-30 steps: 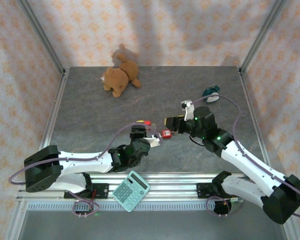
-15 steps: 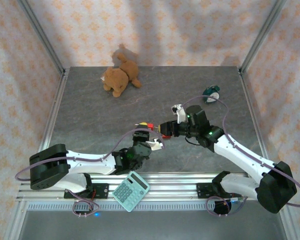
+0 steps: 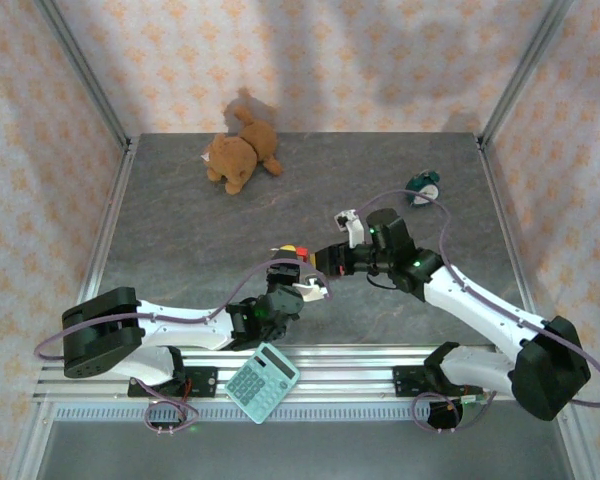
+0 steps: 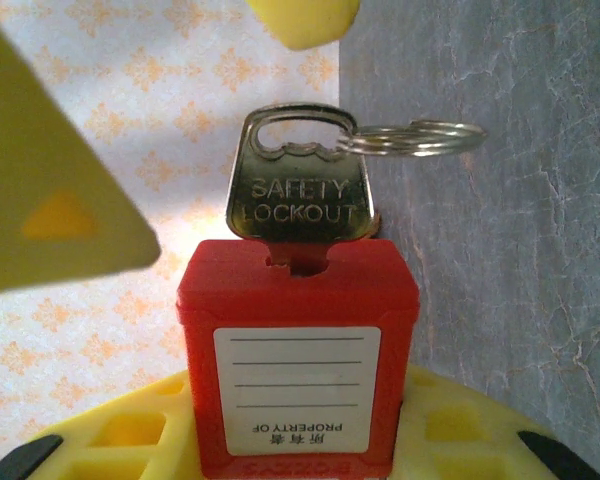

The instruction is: Unlock with the key

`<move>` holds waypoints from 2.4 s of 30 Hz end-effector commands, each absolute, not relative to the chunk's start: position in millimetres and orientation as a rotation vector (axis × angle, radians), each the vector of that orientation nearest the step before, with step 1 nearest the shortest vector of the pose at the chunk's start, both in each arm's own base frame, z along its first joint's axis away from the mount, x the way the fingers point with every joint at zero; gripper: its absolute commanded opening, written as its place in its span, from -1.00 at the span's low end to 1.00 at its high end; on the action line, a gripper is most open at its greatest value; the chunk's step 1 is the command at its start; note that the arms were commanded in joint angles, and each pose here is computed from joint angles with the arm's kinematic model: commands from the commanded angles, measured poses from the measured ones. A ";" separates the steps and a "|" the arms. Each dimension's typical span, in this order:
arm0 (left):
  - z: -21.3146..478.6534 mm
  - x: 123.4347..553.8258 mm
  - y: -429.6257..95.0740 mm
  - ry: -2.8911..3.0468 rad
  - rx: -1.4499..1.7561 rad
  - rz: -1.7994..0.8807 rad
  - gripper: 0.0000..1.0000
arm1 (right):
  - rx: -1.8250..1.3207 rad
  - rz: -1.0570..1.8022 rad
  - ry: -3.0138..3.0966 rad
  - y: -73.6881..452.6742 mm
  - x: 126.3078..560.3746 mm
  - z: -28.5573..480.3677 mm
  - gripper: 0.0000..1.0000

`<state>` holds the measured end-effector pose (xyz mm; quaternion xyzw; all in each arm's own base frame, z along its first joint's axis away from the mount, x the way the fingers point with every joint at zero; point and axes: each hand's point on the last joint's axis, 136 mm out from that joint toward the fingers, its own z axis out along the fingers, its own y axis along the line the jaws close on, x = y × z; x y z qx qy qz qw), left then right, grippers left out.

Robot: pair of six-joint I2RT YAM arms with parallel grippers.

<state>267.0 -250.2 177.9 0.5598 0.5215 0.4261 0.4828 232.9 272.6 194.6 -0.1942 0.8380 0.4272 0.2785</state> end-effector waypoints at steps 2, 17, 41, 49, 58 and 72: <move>186.0 266.7 -246.9 1.286 1.310 1.047 -0.29 | -0.552 1.133 2.206 278.1 239.3 210.7 0.08; 191.4 266.9 -246.4 1.284 1.288 1.046 -0.28 | -0.503 0.984 2.286 269.1 255.4 190.4 0.08; 196.4 268.6 -252.1 1.250 1.252 1.054 -0.28 | -0.165 0.998 2.324 246.3 278.7 202.9 0.19; 206.5 276.1 -264.5 1.219 1.158 1.054 -0.26 | 0.109 1.640 2.212 251.0 280.8 220.7 0.55; 206.2 287.2 -282.0 1.205 1.127 1.059 -0.25 | 0.138 1.781 2.216 255.0 263.2 208.7 0.61; 204.8 293.3 -293.5 1.190 1.100 1.066 -0.25 | 0.126 1.851 2.190 267.1 253.9 210.7 0.13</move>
